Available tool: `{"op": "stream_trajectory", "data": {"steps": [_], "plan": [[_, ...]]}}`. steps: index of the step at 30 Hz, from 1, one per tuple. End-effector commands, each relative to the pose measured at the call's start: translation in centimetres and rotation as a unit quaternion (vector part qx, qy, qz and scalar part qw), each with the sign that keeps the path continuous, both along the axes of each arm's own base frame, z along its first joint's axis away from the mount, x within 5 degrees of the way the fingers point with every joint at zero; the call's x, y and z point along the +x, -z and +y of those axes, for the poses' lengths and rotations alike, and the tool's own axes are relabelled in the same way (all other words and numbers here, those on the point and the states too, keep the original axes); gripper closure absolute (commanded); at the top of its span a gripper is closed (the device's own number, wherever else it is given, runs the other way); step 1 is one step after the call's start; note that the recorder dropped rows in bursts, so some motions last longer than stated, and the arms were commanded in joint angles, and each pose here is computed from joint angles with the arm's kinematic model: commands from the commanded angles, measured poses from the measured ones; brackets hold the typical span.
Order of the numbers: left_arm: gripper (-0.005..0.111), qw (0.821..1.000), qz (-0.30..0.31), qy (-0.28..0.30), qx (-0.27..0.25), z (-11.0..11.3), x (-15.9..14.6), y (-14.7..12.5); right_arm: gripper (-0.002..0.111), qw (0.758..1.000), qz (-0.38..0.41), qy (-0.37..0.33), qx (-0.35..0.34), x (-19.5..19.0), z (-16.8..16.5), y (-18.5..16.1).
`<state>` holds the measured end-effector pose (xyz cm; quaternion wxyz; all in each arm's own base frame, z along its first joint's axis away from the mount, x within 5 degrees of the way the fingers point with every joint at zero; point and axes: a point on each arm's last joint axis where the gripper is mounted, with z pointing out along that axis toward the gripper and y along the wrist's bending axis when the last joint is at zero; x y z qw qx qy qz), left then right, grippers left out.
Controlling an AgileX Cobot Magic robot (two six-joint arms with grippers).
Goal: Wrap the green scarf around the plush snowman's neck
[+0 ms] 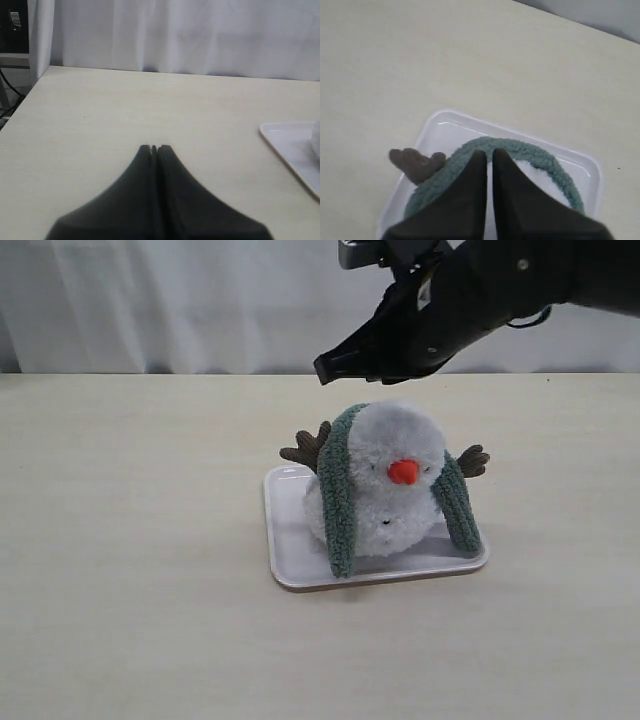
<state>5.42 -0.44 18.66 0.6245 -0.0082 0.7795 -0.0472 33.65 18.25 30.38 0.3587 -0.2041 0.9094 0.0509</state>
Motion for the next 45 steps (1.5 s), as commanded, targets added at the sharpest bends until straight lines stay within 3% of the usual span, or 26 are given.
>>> {"op": "stream_trajectory", "data": {"steps": [1,16,27,37,45], "plan": [[0.107,1.000,-0.001,0.004,-0.001,0.0,0.0,0.1,0.104,0.997,-0.016,0.028,-0.075,1.3,1.5,1.3],[0.107,1.000,-0.001,0.004,-0.001,0.0,0.0,0.1,0.104,0.988,0.085,0.039,-0.122,4.0,4.1,8.2],[0.107,1.000,-0.001,0.004,-0.001,0.0,0.0,0.1,0.103,0.993,0.076,0.064,-0.068,3.1,3.9,1.7],[0.107,1.000,-0.001,0.004,-0.001,0.0,0.0,0.1,0.069,0.984,0.175,0.038,-0.017,-1.3,3.1,-2.3],[0.107,1.000,-0.001,0.004,-0.001,0.0,0.0,0.1,0.063,0.967,0.231,0.007,-0.108,-6.7,6.1,2.0]]}}
